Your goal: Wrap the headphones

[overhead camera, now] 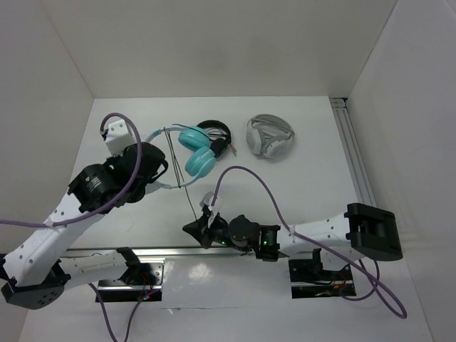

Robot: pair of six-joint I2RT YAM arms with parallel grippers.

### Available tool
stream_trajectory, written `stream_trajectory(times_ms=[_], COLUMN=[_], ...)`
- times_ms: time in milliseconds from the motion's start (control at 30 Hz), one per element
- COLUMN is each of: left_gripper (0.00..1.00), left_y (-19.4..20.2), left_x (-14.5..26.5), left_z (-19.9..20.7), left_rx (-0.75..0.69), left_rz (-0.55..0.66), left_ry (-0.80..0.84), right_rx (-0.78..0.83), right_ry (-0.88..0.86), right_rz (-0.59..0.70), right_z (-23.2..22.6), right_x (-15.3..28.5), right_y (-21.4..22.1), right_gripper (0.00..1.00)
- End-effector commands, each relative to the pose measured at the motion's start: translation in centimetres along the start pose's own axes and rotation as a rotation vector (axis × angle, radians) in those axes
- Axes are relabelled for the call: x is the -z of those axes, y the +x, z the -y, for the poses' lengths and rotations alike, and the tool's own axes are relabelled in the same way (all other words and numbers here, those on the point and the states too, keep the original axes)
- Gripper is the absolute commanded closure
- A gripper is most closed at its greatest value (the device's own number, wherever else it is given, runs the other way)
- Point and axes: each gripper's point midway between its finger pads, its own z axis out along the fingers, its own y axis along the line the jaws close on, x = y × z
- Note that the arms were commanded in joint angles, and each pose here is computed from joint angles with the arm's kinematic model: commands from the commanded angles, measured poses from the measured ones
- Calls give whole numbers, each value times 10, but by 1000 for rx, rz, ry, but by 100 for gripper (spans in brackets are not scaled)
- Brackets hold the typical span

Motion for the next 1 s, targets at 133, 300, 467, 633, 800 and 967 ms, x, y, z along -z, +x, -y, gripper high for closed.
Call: stream_trajectory(times_ms=[133, 300, 467, 633, 800, 967], left_gripper=[100, 100, 100, 100, 100, 100], left_y=[-11, 12, 26, 32, 25, 13], left_x=[-44, -66, -61, -56, -62, -62], left_z=[-16, -23, -13, -5, -1, -4], left_rx=[165, 33, -110, -165, -52, -48], left_rz=[63, 12, -22, -66, -102, -92], left_ry=[-92, -176, -223, -184, -16, -18], right_rx=[38, 80, 239, 361, 348, 348], right_ry=[-64, -107, -81, -43, -146, -291], right_rz=[-13, -93, -254, -434, -453, -449], right_z=[-40, -63, -60, -45, -50, -72], right_x=[3, 1, -3, 7, 26, 36], right_y=[-35, -58, -56, -37, -32, -35], right_gripper=[100, 100, 100, 100, 100, 100])
